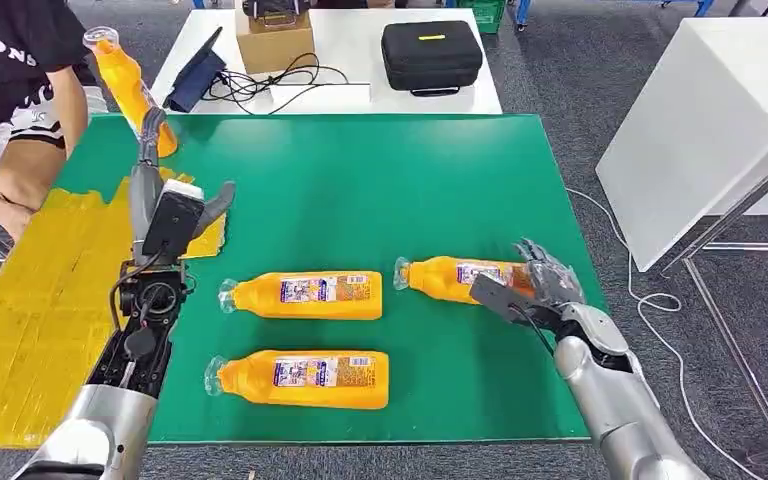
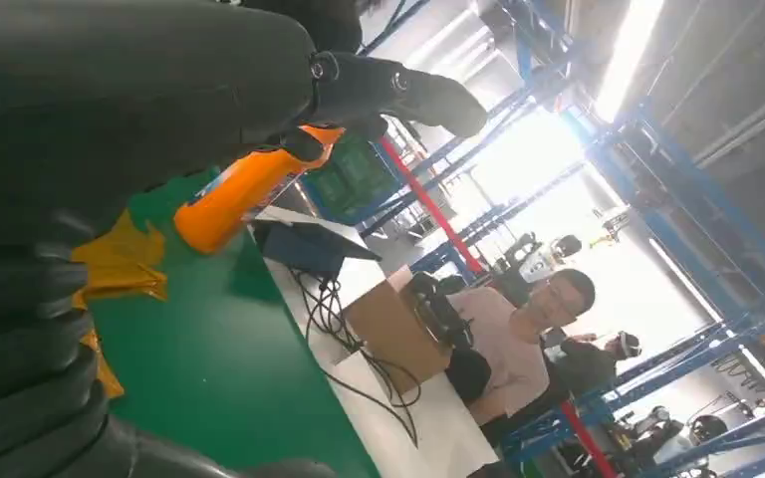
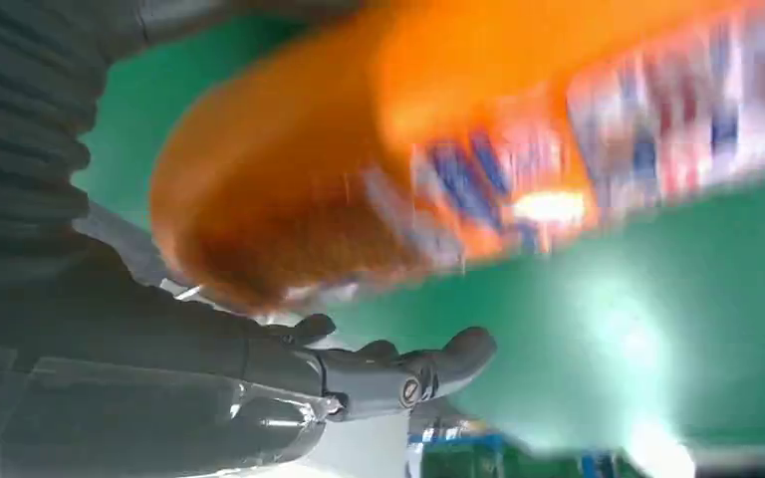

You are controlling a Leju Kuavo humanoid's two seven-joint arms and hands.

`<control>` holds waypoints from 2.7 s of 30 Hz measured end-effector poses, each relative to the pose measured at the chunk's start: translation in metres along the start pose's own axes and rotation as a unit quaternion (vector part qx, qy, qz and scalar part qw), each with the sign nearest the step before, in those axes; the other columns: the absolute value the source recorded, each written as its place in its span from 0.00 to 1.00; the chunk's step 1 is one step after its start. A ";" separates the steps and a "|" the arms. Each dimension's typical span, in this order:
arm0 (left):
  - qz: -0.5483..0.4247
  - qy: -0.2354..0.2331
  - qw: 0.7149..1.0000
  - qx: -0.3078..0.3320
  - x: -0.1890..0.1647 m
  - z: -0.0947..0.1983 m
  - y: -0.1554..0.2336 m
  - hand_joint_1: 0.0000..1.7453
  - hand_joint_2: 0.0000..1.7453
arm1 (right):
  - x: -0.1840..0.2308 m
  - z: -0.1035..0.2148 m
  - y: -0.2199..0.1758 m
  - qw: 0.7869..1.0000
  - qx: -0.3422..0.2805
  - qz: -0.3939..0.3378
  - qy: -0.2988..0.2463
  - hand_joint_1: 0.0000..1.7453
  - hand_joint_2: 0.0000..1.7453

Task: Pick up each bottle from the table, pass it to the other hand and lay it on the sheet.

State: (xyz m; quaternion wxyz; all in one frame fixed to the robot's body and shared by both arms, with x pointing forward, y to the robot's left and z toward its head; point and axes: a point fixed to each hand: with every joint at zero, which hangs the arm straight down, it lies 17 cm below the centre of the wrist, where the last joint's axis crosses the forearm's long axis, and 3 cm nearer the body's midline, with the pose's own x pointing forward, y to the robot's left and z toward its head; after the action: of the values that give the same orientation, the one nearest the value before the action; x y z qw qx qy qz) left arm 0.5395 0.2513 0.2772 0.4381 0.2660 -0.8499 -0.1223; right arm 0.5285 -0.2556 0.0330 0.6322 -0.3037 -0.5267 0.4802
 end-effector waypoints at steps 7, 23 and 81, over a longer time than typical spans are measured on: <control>0.011 0.005 1.000 -0.006 0.000 0.001 -0.009 0.00 1.00 | -0.011 -0.009 0.015 0.998 0.054 0.027 0.003 0.97 1.00; 0.027 0.011 0.999 -0.022 0.002 -0.002 -0.022 0.00 1.00 | -0.025 -0.011 0.020 0.995 0.081 0.059 0.010 1.00 1.00; 0.486 0.021 0.839 -0.243 0.149 0.060 -0.105 0.00 1.00 | 0.169 0.049 -0.089 0.921 -0.277 -0.184 -0.203 1.00 1.00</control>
State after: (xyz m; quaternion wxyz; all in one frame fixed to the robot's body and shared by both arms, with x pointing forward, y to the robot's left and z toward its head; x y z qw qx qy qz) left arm 0.4565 0.0792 0.2974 0.5099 -0.2938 -0.8034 -0.0903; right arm 0.5046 -0.1367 0.1877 0.4799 -0.2601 -0.8023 0.2417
